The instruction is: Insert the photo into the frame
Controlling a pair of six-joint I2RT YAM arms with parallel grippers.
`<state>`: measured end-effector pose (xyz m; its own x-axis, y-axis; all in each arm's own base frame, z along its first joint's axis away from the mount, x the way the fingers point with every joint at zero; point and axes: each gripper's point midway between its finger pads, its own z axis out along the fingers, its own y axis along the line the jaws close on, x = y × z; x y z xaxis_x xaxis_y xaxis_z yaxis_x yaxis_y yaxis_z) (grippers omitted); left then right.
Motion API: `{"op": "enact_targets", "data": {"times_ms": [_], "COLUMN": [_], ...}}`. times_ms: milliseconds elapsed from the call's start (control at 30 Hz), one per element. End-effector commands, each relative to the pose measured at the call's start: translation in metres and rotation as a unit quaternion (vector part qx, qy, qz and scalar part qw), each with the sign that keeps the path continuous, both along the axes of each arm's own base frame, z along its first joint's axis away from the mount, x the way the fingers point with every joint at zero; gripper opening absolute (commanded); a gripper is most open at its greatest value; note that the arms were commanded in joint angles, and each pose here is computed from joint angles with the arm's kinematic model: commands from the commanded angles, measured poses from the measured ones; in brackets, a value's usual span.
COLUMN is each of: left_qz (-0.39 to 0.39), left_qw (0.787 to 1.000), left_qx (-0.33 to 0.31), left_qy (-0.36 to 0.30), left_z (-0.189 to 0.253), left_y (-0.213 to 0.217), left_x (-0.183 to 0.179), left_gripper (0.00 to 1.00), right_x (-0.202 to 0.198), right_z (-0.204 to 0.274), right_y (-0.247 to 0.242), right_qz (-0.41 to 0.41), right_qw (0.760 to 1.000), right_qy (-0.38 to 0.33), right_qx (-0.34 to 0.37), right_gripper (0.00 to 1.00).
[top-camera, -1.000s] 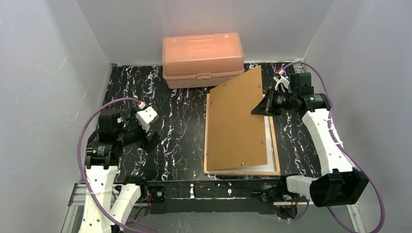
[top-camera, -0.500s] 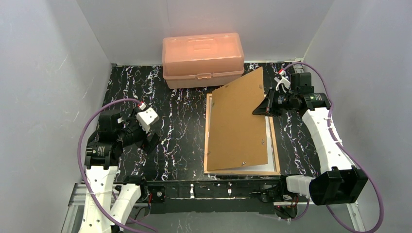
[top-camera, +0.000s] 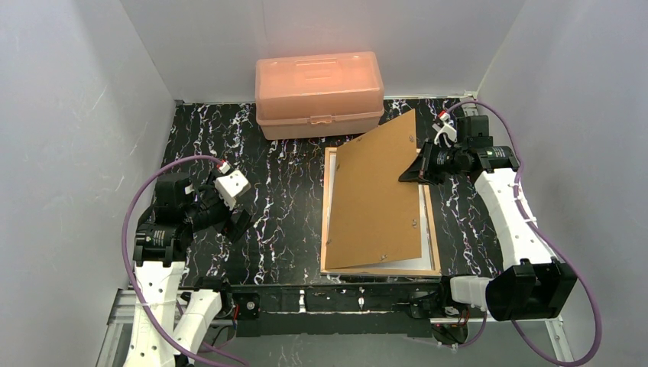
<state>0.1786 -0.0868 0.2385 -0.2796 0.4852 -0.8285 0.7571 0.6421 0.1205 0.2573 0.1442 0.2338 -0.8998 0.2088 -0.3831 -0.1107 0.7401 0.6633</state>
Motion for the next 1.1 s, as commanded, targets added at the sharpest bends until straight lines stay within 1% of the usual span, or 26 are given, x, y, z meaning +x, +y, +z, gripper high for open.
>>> {"op": "enact_targets", "data": {"times_ms": [0,233,500,667,800,1067], "left_qz": [-0.007,-0.005,-0.003,-0.002,-0.004,-0.007], "left_qw": [1.0,1.0,1.0,1.0,0.999,0.999], "left_qx": [-0.008,-0.007,-0.008,-0.009,-0.01,-0.013], "left_qy": [0.012,0.017,0.027,0.029,0.032,0.037], "left_z": [-0.002,-0.004,-0.007,-0.007,-0.005,-0.006], "left_y": [-0.003,-0.003,-0.003,-0.003,-0.004,-0.005], "left_x": [-0.005,-0.003,-0.002,-0.002,-0.003,-0.006], "left_gripper": [0.85,0.84,0.83,0.82,0.81,0.81], "right_x": [0.018,0.023,0.031,0.033,0.033,0.032], "right_z": [0.002,0.0,0.016,0.022,0.038,0.03], "right_y": [-0.006,-0.009,0.003,0.004,0.013,0.008], "right_qz": [0.024,0.033,0.056,0.068,0.081,0.066], "right_qw": [0.997,0.996,0.994,0.993,0.991,0.994], "right_qy": [-0.055,-0.063,-0.088,-0.093,-0.103,-0.091], "right_qx": [-0.04,-0.055,-0.021,-0.022,0.012,0.002], "right_gripper": [0.01,0.01,0.01,0.01,0.01,0.01]}}
